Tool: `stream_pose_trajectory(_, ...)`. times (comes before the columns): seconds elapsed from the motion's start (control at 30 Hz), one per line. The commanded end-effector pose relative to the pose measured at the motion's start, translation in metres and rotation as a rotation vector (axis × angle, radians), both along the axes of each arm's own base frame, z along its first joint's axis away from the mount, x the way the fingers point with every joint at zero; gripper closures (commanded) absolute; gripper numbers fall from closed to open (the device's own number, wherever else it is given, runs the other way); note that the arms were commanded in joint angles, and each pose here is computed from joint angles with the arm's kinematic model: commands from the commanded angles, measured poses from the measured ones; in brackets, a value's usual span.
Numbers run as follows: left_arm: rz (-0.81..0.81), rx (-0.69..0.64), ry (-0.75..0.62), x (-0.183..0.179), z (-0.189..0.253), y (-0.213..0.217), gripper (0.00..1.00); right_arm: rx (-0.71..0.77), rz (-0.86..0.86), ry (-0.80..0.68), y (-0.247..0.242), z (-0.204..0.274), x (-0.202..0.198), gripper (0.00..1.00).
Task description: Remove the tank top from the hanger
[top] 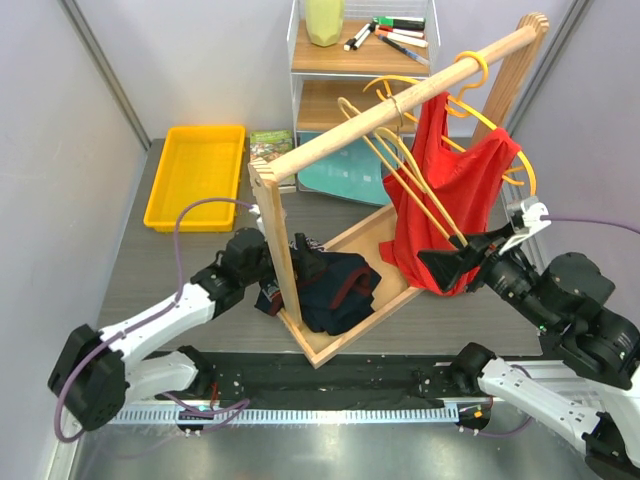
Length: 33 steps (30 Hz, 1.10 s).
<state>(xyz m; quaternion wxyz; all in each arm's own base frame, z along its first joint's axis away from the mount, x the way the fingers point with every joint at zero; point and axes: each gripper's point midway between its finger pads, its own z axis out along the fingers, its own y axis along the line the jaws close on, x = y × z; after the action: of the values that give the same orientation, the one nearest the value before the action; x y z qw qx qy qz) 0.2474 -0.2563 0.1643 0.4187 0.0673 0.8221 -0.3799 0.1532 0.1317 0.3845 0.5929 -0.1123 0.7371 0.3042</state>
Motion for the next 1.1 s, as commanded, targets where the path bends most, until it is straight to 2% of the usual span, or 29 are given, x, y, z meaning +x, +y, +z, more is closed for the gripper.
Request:
stream_pose_trajectory(0.0,-0.175,0.069,0.107,-0.012,-0.012,-0.024,0.03,0.005,-0.07,-0.003,-0.017,0.001,-0.001,0.14)
stream_pose_trajectory(0.07,-0.292,0.127,0.206,-0.02,-0.021,-0.037,0.05,0.007,-0.072,-0.002,-0.019,0.0,-0.003,0.14)
stream_pose_trajectory(0.17,-0.345,0.165,0.303,-0.021,-0.039,-0.046,0.08,0.009,-0.078,-0.001,-0.021,-0.001,-0.004,0.14)
stream_pose_trajectory(0.23,-0.367,0.184,0.321,-0.02,-0.047,-0.048,0.08,0.011,-0.078,-0.001,-0.022,-0.001,-0.004,0.14)
stream_pose_trajectory(0.47,-0.337,0.343,0.367,-0.01,-0.079,-0.037,0.1,0.008,-0.092,-0.012,-0.027,-0.002,-0.006,0.13)
stream_pose_trajectory(0.6,-0.354,0.366,0.43,-0.011,-0.101,-0.049,0.13,-0.004,-0.094,-0.013,-0.026,-0.005,-0.004,0.13)
stream_pose_trajectory(0.77,-0.303,0.469,0.441,-0.006,-0.129,-0.054,0.16,-0.006,-0.088,-0.015,-0.023,-0.006,-0.002,0.13)
stream_pose_trajectory(0.87,-0.293,0.477,0.468,-0.006,-0.143,-0.057,0.22,-0.002,-0.094,-0.021,-0.026,-0.005,-0.003,0.13)
stream_pose_trajectory(0.93,-0.288,0.46,0.469,-0.006,-0.146,-0.059,0.31,0.008,-0.097,-0.027,-0.029,-0.004,-0.005,0.13)
stream_pose_trajectory(0.97,-0.283,0.454,0.467,-0.006,-0.145,-0.059,0.36,0.01,-0.096,-0.027,-0.029,-0.005,-0.006,0.13)
stream_pose_trajectory(1.0,-0.275,0.446,0.46,-0.004,-0.142,-0.06,0.5,0.011,-0.096,-0.027,-0.029,-0.005,-0.006,0.13)
stream_pose_trajectory(1.07,-0.274,0.406,0.441,-0.002,-0.13,-0.063,0.6,0.016,-0.096,-0.029,-0.03,-0.006,-0.007,0.13)
